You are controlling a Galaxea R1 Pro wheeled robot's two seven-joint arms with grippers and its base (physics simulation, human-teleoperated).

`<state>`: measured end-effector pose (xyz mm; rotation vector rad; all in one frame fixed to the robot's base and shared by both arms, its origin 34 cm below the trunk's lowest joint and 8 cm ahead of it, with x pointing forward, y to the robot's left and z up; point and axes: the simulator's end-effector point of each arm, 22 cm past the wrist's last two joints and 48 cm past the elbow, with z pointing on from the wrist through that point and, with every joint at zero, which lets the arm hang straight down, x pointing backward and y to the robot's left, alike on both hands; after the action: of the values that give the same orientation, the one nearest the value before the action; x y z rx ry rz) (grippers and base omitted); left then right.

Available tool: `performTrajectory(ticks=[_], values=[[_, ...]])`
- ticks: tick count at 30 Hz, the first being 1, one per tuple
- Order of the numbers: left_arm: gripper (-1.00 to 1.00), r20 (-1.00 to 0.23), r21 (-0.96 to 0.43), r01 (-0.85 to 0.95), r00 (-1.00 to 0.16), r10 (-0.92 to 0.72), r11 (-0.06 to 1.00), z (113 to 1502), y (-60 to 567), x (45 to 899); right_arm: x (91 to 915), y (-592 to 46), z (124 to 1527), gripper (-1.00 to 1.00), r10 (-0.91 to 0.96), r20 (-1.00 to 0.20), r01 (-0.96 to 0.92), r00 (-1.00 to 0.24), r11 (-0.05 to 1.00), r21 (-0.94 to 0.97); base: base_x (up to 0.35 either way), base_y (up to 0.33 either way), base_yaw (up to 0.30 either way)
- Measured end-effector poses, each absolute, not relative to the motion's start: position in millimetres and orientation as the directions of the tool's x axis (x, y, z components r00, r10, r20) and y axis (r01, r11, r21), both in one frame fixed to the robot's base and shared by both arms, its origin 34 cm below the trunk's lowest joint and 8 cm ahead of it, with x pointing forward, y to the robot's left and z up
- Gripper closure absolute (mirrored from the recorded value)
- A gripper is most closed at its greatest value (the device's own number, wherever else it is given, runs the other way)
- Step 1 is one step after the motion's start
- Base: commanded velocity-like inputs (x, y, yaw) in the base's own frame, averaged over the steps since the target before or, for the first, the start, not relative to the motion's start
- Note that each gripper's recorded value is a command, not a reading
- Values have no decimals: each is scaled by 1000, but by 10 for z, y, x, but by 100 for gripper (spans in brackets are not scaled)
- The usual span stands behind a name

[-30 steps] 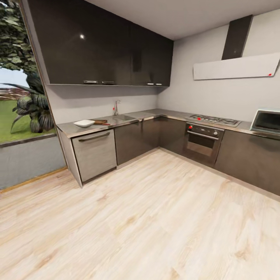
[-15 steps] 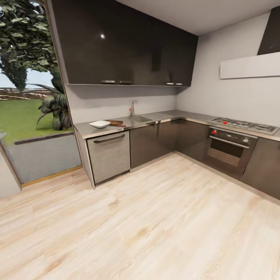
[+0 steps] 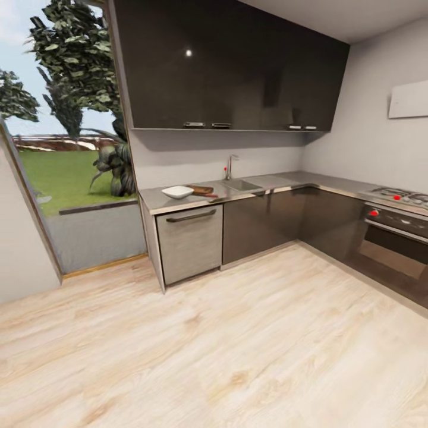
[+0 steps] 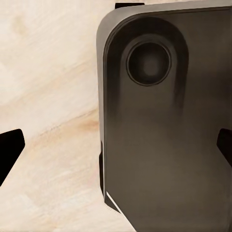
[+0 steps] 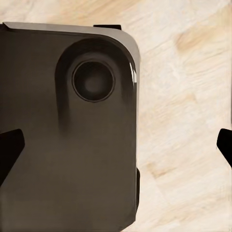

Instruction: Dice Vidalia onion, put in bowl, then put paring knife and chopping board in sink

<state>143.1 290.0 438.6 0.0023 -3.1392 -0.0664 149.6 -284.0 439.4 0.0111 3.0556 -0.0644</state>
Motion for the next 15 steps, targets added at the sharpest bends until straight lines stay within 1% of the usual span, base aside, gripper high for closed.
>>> performTrajectory(ticks=[11,13,15], values=[[-100,2,42,-1,-1000,-2,999,4386,2900,1431,1498,-2840,4394,-100,5,-86,9,-996,999,-42,342,0,252],[-100,2,42,-1,-1000,-1,999,4385,2900,1431,1500,-2840,4394,-100,5,-86,9,-996,999,-42,342,0,158],[-100,2,42,-1,-1000,-1,999,4385,2900,1432,1499,-2840,4394,-100,6,-86,9,-996,999,-42,342,0,24]])
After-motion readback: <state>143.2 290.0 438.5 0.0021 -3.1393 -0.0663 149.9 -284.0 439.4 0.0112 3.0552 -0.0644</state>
